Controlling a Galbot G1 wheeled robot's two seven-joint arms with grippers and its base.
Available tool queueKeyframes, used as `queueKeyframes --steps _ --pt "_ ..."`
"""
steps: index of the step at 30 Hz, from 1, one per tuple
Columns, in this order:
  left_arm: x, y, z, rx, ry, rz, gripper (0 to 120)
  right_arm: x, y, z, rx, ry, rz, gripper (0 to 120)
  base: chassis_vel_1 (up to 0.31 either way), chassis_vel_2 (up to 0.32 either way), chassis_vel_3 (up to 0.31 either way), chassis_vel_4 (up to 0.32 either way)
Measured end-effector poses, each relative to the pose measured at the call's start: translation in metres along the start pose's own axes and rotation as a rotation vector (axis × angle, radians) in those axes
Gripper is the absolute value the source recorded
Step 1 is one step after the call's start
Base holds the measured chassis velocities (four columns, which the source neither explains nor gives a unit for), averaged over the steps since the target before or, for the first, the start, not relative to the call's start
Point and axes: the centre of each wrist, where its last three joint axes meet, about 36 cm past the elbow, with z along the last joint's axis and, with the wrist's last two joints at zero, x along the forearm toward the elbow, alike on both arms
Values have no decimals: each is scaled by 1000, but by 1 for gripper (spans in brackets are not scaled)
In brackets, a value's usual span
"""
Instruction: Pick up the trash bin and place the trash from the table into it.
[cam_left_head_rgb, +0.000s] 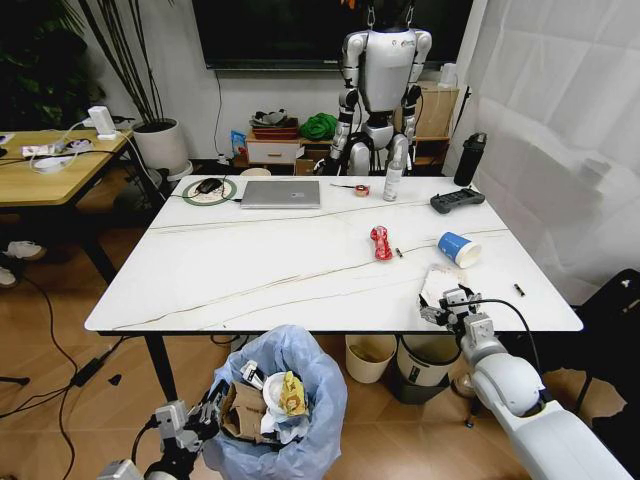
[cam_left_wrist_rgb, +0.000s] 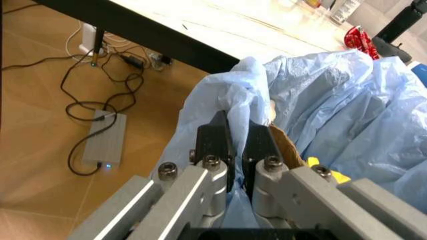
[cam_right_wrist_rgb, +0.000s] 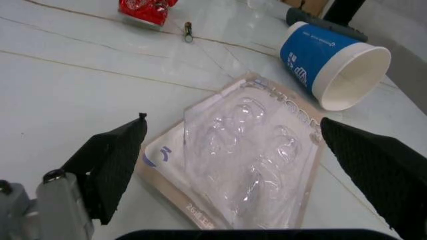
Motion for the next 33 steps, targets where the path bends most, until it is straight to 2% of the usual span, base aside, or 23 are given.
queueKeyframes --steps 7,8,11,13,14,20,21,27,28,30,33 --pt "-1 0 -1 2 -3 2 0 -10 1 8 4 17 10 84 0 0 0 0" --pt "-1 1 -1 3 -3 2 0 -10 1 8 2 18 9 77 0 0 0 0" --pt "-2 2 0 4 -1 1 0 -9 1 9 -7 21 6 69 0 0 0 0" --pt "-2 3 0 4 -1 1 0 -10 3 9 -15 23 0 57 0 0 0 0" --pt "-2 3 0 4 -1 1 0 -10 3 9 -15 23 0 57 0 0 0 0" --pt "-4 3 -2 7 -1 3 0 -10 6 10 -22 28 -10 34 0 0 0 0" --pt "-4 3 -2 7 -1 3 0 -10 6 10 -22 28 -10 34 0 0 0 0" --pt "-5 5 -2 11 0 3 0 -11 10 13 -25 39 -18 8 0 0 0 0" --pt "-5 5 -2 11 0 3 0 -11 10 13 -25 39 -18 8 0 0 0 0" --pt "-5 5 -3 12 -1 3 0 -11 11 13 -26 41 -20 0 0 0 0 0" --pt "-6 5 -3 12 -1 4 0 -10 10 10 -39 35 -23 0 0 0 0 0"
